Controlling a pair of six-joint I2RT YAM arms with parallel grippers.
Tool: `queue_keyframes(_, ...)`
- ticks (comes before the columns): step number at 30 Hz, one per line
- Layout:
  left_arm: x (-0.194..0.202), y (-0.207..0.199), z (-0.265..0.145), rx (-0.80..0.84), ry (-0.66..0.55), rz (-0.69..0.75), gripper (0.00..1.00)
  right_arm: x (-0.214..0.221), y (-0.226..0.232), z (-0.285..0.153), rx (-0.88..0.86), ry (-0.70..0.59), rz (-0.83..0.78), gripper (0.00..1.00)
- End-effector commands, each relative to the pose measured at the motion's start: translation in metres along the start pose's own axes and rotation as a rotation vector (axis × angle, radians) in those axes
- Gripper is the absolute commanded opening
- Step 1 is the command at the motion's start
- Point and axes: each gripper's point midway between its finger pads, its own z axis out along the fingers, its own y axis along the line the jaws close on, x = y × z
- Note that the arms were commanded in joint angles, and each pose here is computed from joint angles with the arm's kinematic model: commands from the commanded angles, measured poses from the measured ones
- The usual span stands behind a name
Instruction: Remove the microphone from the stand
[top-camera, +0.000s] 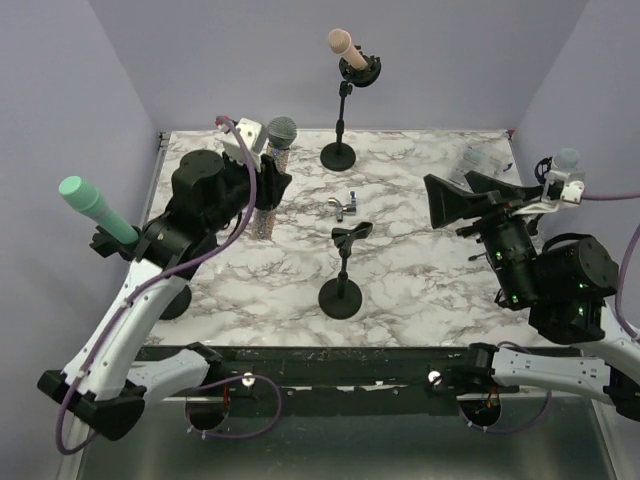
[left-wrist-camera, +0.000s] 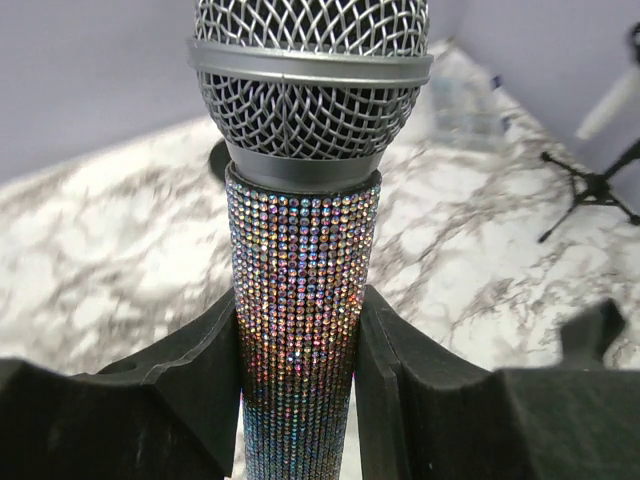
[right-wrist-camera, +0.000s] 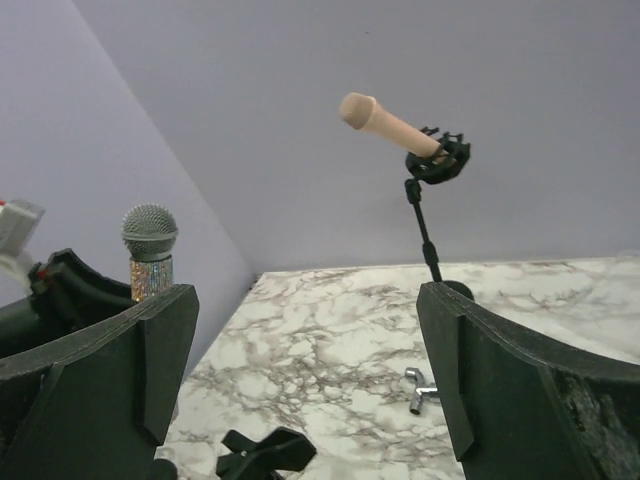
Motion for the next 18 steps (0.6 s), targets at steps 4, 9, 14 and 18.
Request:
queue_keyframes(4,0.066,0.078,0.062,-0.259,0.313,-0.271,0.0,0.025,-0.046,-0.018,0.156,-0.004,-0.044,1.0)
queue_keyframes(9,0.1,0.122,0.117,-0.348,0.472,-0.356,0.0,0.03,-0.05,-0.022,0.148,-0.008,-0.039,1.0)
queue_keyframes(14,0.146,0.167,0.167,-0.401,0.604,-0.405,0.0,0.027,-0.055,-0.028,0.147,-0.025,-0.03,1.0)
queue_keyframes(18,0.159,0.193,0.203,-0.36,0.627,-0.439,0.0,0.023,-0.063,-0.033,0.163,-0.055,0.0,1.0)
